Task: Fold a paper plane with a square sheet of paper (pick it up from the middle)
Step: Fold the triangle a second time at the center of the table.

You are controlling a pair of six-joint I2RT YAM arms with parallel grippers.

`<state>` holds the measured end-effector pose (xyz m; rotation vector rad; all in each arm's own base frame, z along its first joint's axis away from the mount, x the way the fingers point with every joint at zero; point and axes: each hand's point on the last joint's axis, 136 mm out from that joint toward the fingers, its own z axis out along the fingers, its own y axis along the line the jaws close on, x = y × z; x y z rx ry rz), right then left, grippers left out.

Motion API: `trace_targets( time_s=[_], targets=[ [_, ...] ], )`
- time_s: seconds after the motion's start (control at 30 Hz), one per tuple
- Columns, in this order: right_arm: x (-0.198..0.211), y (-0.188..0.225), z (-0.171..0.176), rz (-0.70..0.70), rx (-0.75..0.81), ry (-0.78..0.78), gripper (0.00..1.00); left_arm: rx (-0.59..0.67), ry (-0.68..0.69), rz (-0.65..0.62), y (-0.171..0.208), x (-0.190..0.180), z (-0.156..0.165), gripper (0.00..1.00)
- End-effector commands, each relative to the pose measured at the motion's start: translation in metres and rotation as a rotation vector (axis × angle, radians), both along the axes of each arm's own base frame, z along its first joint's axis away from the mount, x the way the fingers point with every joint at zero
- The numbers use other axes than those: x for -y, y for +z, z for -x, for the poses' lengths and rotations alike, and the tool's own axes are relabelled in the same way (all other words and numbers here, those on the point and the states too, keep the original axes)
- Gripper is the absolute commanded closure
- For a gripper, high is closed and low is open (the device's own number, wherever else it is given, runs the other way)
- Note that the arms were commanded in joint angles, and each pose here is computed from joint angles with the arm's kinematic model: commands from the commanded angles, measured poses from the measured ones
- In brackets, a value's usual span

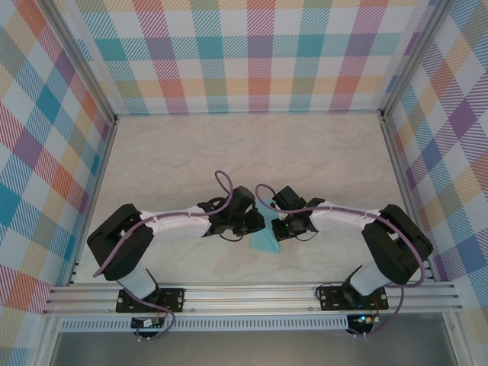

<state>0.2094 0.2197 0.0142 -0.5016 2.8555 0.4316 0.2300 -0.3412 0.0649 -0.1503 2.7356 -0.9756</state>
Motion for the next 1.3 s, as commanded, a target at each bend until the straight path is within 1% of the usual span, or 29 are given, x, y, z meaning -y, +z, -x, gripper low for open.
trace_targets(
  time_s=[0.0,0.1,0.3,0.5,0.63,0.7,0.83,0.9,1.07,1.27],
  targets=[
    [-0.001,-0.005,0.0,-0.01,-0.003,0.005,0.91,-0.017,0.06,0.065,-0.007,0.013,-0.003,0.85],
    [-0.001,-0.006,0.001,-0.011,-0.008,0.001,0.91,-0.033,0.07,0.124,-0.01,0.023,-0.005,0.85],
    [0.0,-0.008,0.003,-0.013,-0.013,0.001,0.91,-0.041,0.102,0.093,-0.026,0.019,-0.008,0.83],
    [-0.001,-0.009,0.003,-0.014,-0.015,0.003,0.91,-0.051,0.101,0.077,-0.036,0.019,-0.008,0.81],
    [0.001,-0.009,0.002,-0.004,-0.009,0.002,0.91,-0.052,0.103,0.108,-0.031,0.02,-0.007,0.81],
    [0.001,-0.008,0.002,-0.001,-0.007,0.004,0.91,-0.034,0.111,0.125,-0.022,0.018,-0.007,0.8],
    [0.001,-0.008,0.001,-0.001,-0.005,0.005,0.91,0.036,0.142,0.119,0.0,0.004,-0.011,0.78],
    [0.001,-0.007,0.001,-0.004,-0.004,0.007,0.91,0.047,0.148,0.125,0.005,0.003,-0.011,0.77],
    [0.0,-0.006,0.0,-0.006,-0.002,0.007,0.91,0.016,0.144,0.16,-0.001,0.014,-0.013,0.76],
    [-0.001,-0.006,0.0,-0.008,-0.003,0.005,0.91,-0.029,0.14,0.155,-0.019,0.024,-0.014,0.75]
  ],
)
